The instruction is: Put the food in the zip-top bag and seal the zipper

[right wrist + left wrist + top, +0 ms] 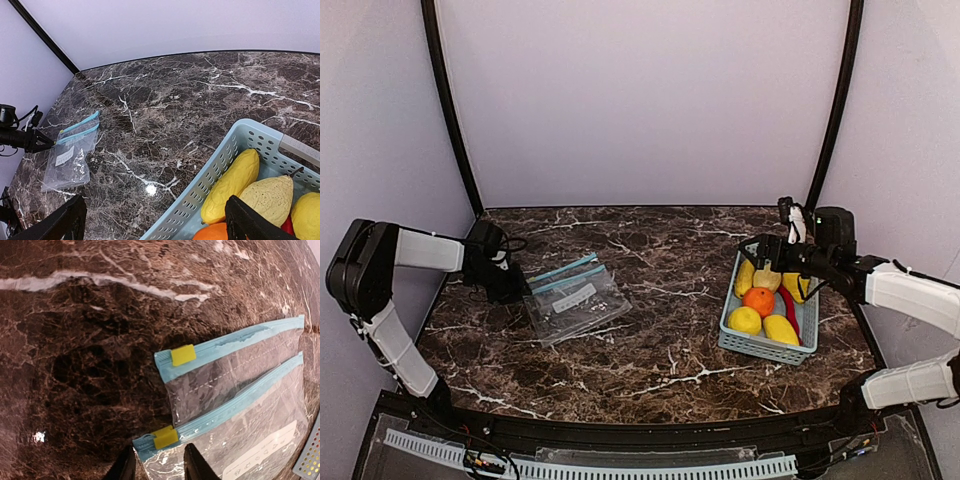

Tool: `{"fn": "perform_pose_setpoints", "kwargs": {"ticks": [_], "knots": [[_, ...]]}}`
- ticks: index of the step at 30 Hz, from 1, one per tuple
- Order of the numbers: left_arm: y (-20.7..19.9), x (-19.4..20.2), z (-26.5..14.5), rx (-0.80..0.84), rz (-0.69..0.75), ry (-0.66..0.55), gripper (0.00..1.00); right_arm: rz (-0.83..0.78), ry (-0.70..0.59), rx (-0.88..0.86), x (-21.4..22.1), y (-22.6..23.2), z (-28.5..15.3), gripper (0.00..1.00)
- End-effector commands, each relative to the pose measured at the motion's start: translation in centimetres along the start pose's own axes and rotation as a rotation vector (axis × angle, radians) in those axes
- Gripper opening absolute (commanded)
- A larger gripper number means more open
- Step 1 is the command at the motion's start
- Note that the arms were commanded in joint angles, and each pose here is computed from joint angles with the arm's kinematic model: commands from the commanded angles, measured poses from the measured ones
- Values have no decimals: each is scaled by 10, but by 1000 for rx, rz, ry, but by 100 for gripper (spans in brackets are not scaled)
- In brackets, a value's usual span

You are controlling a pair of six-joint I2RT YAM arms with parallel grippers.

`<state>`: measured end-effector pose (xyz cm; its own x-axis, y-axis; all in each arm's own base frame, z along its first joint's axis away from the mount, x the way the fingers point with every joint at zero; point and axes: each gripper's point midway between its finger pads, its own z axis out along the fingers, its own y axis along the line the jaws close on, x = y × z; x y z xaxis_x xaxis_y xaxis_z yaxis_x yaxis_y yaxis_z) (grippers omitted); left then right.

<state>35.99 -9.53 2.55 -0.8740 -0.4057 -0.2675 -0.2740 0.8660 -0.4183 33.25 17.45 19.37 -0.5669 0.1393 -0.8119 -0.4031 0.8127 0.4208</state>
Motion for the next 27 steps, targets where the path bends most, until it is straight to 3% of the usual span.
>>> {"fn": "perform_pose_setpoints", "kwargs": {"ticks": [1,6,8,16,27], "knots": [[26,16,8,-110,-20,56,26,-8,-23,-4,-3,3,2,94],[25,15,7,-109,-18,54,4,-6,-23,-9,-2,4,2,94],[25,15,6,-106,-15,53,1,-5,-23,-6,-2,4,2,94],[3,14,-3,22,43,15,1,-12,-26,-6,-2,6,0,94],[-53,33,-44,242,292,-33,1,-92,43,-56,-3,36,9,94]]}}
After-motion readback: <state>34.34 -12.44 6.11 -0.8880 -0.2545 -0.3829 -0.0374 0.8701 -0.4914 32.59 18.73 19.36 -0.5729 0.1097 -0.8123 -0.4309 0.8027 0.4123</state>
